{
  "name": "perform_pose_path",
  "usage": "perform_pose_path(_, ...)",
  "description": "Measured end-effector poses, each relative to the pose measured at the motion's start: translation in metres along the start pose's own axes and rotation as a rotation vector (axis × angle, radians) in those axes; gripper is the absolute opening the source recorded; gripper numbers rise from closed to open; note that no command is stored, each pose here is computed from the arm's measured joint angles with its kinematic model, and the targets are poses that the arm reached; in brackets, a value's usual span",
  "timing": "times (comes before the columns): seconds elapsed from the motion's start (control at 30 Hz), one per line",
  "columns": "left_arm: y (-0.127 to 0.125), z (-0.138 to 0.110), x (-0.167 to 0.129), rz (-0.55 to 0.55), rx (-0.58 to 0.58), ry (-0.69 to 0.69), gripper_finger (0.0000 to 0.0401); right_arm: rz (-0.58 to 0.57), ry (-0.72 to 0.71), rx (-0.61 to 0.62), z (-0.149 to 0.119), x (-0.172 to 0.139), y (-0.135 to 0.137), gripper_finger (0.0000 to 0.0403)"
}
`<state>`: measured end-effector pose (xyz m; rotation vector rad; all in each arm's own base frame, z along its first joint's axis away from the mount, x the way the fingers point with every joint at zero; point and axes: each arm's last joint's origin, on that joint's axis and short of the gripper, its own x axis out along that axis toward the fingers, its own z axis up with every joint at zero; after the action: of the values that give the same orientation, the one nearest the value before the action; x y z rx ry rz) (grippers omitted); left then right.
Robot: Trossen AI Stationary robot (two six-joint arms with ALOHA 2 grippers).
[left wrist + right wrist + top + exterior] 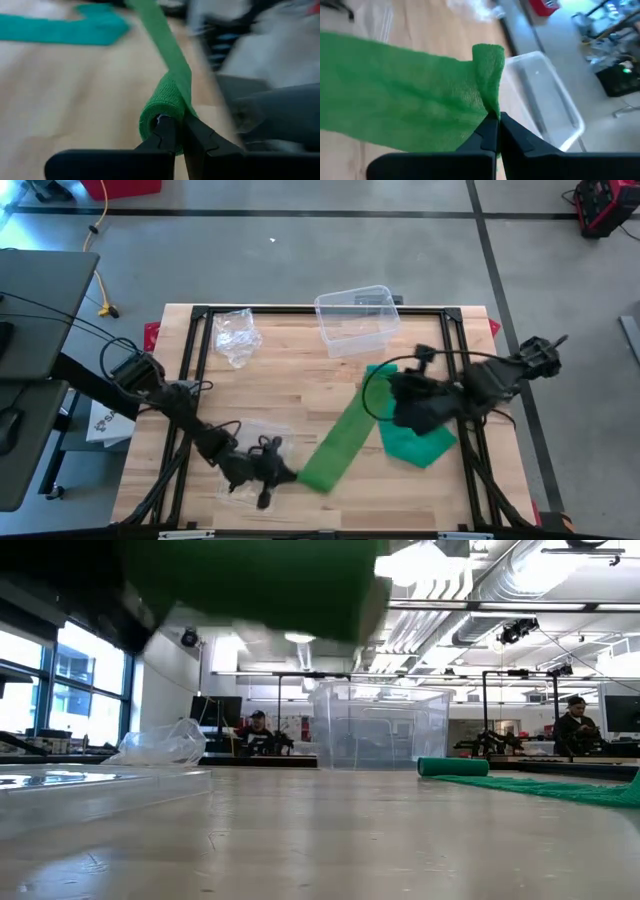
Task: Roll bandage
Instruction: Roll the green bandage
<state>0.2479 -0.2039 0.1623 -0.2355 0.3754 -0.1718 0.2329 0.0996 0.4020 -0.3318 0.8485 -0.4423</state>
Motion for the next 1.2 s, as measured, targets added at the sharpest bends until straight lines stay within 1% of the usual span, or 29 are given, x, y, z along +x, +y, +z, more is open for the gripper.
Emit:
perform_pose_path(0.03,-0.008,0.004,-0.001,-0.060,-0.002,-0.020,0.0007,0.027,0.010,-0.024,0.000,0.012,0.001,0.0000)
perform_pose_path(0.1,-0.026,0.014,-0.006,-0.164,0.040,-0.091,0.0007,0.122,0.006,-0.072,-0.001,0.039,0.007,0.0000)
perform_pose_path(0.13,-0.036,0.019,-0.009,-0.202,0.074,-0.138,0.0007,0.179,-0.002,-0.090,-0.004,0.053,0.011,0.0000)
perform_pose_path(0.2,-0.051,0.029,-0.015,-0.236,0.146,-0.222,0.0007,0.293,-0.030,-0.100,-0.010,0.083,0.020,0.0000)
perform_pose_path(0.3,-0.068,0.046,-0.027,-0.197,0.242,-0.329,0.0007,0.432,-0.068,-0.069,-0.029,0.124,0.039,0.0000)
perform_pose_path(0.37,-0.076,0.058,-0.037,-0.128,0.304,-0.387,0.0007,0.519,-0.090,-0.041,-0.046,0.145,0.056,0.0000)
perform_pose_path(0.47,-0.081,0.079,-0.051,0.003,0.371,-0.457,0.0007,0.650,-0.115,0.004,-0.072,0.162,0.081,0.0000)
perform_pose_path(0.53,-0.082,0.092,-0.061,0.091,0.407,-0.493,0.0007,0.698,-0.151,0.045,-0.084,0.165,0.097,0.0000)
perform_pose_path(0.63,-0.075,0.110,-0.071,0.234,0.462,-0.525,0.0007,0.769,-0.237,0.076,-0.098,0.161,0.121,0.0000)
perform_pose_path(0.73,-0.062,0.128,-0.074,0.314,0.499,-0.565,0.0007,0.809,-0.322,0.112,-0.101,0.154,0.143,0.0000)
perform_pose_path(0.83,-0.048,0.140,-0.070,0.325,0.517,-0.601,0.0007,0.827,-0.369,0.117,-0.095,0.148,0.163,0.0000)
perform_pose_path(1.0,-0.032,0.150,-0.061,0.320,0.506,-0.624,0.0007,0.843,-0.477,0.099,-0.064,0.132,0.190,0.0000)
perform_pose_path(1.1,-0.029,0.150,-0.057,0.326,0.501,-0.616,0.0007,0.853,-0.555,0.070,-0.043,0.117,0.197,0.0000)
perform_pose_path(1.13,-0.029,0.149,-0.057,0.323,0.502,-0.615,0.0007,0.842,-0.567,0.058,-0.037,0.113,0.197,0.0000)
perform_pose_path(1.2,-0.030,0.149,-0.058,0.308,0.497,-0.618,0.0007,0.768,-0.547,0.029,-0.029,0.107,0.196,0.0001)
